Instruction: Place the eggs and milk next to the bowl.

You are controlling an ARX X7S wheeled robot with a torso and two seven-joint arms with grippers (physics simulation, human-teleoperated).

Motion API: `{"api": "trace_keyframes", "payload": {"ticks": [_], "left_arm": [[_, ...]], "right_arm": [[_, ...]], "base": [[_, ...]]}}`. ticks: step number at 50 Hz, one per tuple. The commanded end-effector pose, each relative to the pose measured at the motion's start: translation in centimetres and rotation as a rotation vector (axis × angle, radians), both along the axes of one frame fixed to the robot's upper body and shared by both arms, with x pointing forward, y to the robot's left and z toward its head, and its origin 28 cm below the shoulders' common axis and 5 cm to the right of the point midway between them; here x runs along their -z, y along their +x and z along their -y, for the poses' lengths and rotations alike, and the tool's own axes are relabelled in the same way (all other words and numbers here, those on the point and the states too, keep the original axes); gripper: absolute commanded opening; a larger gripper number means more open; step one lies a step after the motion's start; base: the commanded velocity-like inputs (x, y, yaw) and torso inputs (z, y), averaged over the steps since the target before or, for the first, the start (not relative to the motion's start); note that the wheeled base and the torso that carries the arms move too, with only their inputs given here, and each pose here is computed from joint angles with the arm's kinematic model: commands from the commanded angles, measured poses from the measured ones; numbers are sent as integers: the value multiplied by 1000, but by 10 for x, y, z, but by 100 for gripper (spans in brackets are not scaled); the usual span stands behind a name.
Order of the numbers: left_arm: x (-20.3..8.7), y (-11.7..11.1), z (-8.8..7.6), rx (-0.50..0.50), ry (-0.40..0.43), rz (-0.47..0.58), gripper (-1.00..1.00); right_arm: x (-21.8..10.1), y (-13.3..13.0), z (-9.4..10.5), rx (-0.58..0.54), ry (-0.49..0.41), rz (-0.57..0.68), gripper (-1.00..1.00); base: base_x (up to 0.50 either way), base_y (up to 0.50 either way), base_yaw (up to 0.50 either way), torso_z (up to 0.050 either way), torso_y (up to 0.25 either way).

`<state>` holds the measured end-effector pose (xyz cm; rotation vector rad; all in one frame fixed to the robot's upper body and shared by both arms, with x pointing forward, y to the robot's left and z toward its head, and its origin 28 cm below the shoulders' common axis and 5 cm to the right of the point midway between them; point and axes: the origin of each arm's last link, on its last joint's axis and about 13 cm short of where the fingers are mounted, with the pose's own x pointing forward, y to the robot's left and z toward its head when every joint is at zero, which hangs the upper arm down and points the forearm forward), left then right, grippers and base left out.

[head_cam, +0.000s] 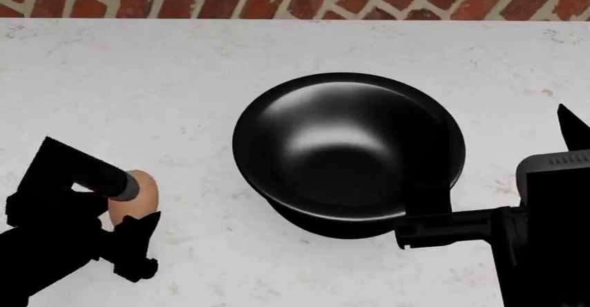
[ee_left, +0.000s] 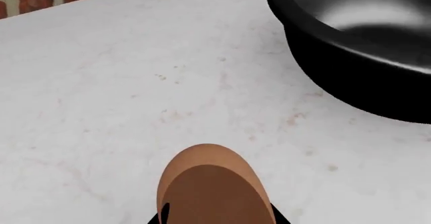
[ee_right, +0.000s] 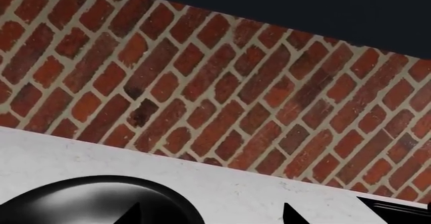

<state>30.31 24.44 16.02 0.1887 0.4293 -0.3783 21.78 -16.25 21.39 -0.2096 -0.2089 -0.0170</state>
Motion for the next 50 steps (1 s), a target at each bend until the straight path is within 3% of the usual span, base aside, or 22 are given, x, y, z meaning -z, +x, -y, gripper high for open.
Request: {"api": "trace_keyframes", "payload": {"ticks": [1,22,50], "left_arm": [[-11,-22,8,204,-4,-37,-100],[-10,-30,46,372,30,-58,-100],[-4,-22,80,470,40,-83,-100]], "right_arm": [[-1,-1,-1,-4,0,3,100],[2,-2,-2,-10,3,0,100],[-1,-7,-3,-2,6,4,100]], "base": [[0,0,0,0,0],[0,0,0,0,1],[0,0,0,0,0]]}}
